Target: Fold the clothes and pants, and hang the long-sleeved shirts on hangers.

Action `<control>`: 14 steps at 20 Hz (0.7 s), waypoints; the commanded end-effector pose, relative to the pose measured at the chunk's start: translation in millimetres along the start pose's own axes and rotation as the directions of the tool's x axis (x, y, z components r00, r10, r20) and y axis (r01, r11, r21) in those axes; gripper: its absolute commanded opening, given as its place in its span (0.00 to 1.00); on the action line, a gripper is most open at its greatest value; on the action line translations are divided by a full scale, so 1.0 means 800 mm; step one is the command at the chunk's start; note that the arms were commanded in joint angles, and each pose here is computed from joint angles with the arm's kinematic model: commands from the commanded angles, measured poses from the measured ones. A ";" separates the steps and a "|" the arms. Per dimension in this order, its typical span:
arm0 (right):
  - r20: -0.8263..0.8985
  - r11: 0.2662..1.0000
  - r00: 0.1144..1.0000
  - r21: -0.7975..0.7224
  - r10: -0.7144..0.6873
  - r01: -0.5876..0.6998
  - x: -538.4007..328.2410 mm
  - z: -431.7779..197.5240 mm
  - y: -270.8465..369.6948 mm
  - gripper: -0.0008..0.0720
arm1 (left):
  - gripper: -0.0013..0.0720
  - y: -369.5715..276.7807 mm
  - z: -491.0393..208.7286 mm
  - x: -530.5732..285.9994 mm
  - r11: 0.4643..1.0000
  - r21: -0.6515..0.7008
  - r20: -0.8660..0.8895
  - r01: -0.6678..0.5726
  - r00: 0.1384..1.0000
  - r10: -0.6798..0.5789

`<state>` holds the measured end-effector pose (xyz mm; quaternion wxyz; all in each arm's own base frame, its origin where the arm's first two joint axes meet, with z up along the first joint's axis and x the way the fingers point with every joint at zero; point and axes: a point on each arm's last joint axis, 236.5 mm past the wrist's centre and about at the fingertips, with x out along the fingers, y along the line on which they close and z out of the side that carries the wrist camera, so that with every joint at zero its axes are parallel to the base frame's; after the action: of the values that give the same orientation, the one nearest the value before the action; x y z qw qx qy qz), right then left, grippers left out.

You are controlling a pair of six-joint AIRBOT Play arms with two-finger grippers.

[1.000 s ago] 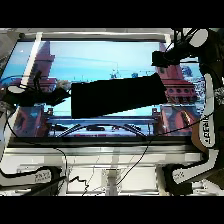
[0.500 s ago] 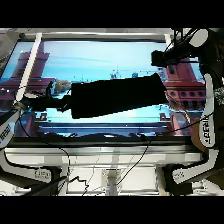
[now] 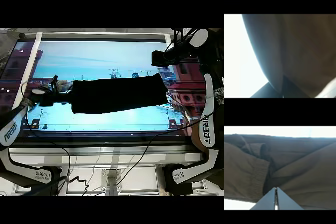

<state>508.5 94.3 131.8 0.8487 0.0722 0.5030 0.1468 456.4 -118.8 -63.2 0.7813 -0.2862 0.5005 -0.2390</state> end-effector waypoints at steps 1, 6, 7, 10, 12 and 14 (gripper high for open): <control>-0.026 1.000 0.999 0.001 -0.023 0.023 0.012 -0.005 -0.011 0.02 | 0.05 -0.033 0.010 -0.047 0.987 0.146 -0.105 -0.061 0.991 0.077; -0.136 0.998 0.989 0.026 0.062 -0.059 0.094 -0.040 0.023 0.02 | 0.05 -0.151 0.075 -0.163 0.934 0.346 0.088 -0.095 0.994 0.068; -0.152 0.992 0.981 0.049 0.119 -0.113 0.118 -0.049 0.049 0.02 | 0.05 -0.168 0.079 -0.178 0.932 0.349 0.127 -0.101 0.990 0.060; -0.172 0.949 0.934 0.110 0.312 -0.297 0.184 -0.074 0.168 0.02 | 0.05 -0.197 0.078 -0.201 0.925 0.368 0.169 -0.096 0.985 0.035; -0.174 0.933 0.916 0.073 0.360 -0.353 0.223 -0.101 0.251 0.02 | 0.05 -0.213 0.079 -0.203 0.932 0.360 0.176 -0.050 0.984 -0.015; -0.178 0.927 0.910 0.103 0.375 -0.362 0.262 -0.137 0.317 0.02 | 0.05 -0.220 0.083 -0.202 0.936 0.351 0.188 -0.029 0.981 -0.040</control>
<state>484.9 315.9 -1.2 0.7596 0.1430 0.5703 0.2780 440.8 -119.0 166.0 0.8610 -0.1480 0.3906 -0.2902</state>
